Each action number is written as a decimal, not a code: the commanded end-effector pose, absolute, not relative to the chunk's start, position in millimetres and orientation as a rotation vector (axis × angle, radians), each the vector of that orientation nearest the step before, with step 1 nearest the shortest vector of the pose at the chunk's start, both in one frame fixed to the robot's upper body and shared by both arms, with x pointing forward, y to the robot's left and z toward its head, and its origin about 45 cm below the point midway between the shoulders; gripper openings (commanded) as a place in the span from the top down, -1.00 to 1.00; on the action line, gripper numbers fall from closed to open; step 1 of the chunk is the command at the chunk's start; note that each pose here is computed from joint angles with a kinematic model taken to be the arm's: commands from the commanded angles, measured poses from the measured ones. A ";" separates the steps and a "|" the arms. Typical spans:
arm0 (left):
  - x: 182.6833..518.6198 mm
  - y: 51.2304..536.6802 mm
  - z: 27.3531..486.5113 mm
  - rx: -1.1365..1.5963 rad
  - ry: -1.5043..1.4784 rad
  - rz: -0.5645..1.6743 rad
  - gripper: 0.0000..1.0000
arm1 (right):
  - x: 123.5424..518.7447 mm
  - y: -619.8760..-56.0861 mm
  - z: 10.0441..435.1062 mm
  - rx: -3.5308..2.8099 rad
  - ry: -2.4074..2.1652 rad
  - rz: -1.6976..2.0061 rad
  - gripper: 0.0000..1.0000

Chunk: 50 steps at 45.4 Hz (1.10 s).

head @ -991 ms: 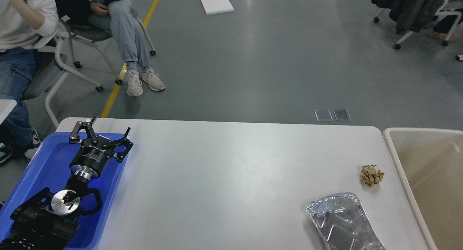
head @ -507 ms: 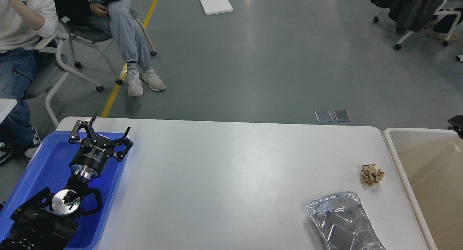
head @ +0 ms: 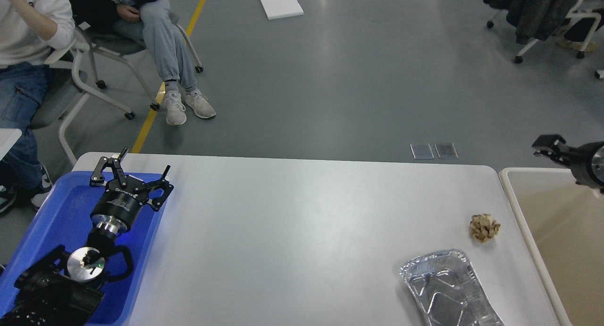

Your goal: Tidy desktop

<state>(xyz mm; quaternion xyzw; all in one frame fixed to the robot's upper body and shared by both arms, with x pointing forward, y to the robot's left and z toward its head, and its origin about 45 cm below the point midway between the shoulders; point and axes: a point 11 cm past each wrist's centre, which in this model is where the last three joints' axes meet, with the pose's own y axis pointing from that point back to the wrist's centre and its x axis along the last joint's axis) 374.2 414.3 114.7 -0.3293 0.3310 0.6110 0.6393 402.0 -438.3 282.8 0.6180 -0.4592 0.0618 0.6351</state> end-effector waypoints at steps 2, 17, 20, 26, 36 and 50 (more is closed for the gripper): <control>374.2 414.4 114.7 -0.751 0.755 1.394 -1.00 | 410.0 -357.5 315.1 1.431 -0.592 0.196 -1.00; 374.2 414.4 114.7 -0.751 0.755 1.394 -1.00 | 393.7 -255.6 341.4 1.641 -0.223 0.161 -1.00; 374.2 414.4 114.7 -0.751 0.755 1.394 -1.00 | 388.2 -244.6 342.9 1.649 -0.152 0.147 -1.00; 374.2 414.4 114.7 -0.751 0.755 1.394 -1.00 | 385.0 -228.5 342.0 1.611 -0.075 0.172 -1.00; 374.2 414.4 114.7 -0.751 0.755 1.394 -1.00 | 389.6 -236.3 364.7 1.555 -0.107 0.210 -1.00; 374.2 414.4 114.7 -0.751 0.755 1.394 -1.00 | 392.4 -241.7 370.4 1.506 -0.111 0.215 -1.00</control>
